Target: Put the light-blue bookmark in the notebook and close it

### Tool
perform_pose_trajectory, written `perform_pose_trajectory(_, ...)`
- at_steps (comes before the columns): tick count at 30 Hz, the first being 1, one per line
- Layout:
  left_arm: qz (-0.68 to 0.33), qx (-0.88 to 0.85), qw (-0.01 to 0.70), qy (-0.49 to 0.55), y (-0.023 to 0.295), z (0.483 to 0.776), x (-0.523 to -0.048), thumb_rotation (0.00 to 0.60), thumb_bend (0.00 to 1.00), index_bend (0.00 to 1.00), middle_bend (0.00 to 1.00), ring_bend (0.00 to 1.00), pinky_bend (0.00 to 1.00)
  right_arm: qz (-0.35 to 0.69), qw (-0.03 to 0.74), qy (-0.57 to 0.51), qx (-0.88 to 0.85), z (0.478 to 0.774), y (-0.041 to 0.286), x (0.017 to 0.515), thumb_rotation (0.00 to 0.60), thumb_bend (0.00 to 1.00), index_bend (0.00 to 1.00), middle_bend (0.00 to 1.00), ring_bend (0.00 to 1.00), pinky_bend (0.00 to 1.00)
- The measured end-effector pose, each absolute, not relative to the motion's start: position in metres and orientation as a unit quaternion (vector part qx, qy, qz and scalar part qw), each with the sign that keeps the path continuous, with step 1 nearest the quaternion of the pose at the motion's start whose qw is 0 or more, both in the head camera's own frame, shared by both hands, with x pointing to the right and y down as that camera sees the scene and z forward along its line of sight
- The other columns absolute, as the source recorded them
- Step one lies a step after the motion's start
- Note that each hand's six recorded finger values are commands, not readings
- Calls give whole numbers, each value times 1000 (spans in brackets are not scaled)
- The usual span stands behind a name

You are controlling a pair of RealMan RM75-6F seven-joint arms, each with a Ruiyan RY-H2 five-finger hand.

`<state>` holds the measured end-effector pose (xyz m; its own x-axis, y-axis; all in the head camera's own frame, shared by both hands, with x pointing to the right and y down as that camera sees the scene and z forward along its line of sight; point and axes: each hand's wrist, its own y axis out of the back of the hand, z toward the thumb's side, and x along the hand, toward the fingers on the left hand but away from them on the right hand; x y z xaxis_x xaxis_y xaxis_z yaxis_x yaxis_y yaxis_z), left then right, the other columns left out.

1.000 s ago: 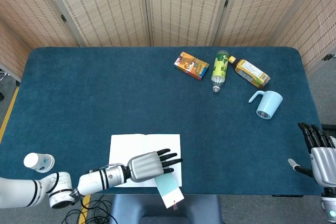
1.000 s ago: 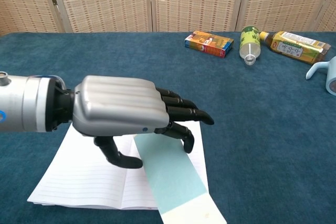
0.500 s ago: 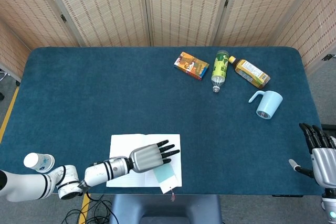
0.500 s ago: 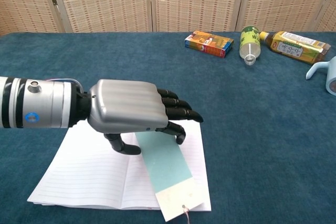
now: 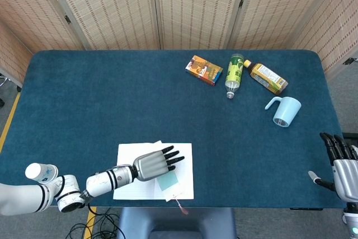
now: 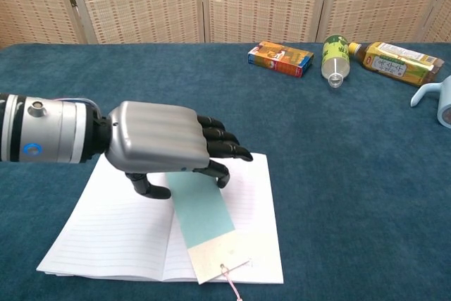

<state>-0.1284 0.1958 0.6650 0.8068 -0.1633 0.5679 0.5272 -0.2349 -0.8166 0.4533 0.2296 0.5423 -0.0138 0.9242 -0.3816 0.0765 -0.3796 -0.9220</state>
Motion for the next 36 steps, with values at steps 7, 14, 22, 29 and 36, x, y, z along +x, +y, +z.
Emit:
perform_pose_trajectory(7,-298,-719,614,-126,195,666,-134,600,349,153,0,0,128,574,369,-418,-600,542,230,452,600,70,0,110,94,168)
perform_pose_trajectory(14,-319,-724,602,-110,191,666,-141,600,349,59,0,0,128,571,371,-418,-601,542,228,450,600,71,0,110,94,168)
perform_pose_trajectory(22,-376,-729,566,-80,176,668,-171,600,349,211,0,0,128,569,372,-416,-604,543,228,448,600,71,0,110,94,168)
perform_pose_trajectory(29,-410,-729,543,-75,177,669,-199,600,348,253,0,0,128,565,373,-414,-608,544,227,445,600,71,0,110,94,168)
perform_pose_trajectory(36,-422,-728,533,-90,191,676,-211,600,348,255,0,0,128,563,374,-413,-611,544,228,443,600,70,0,110,94,168)
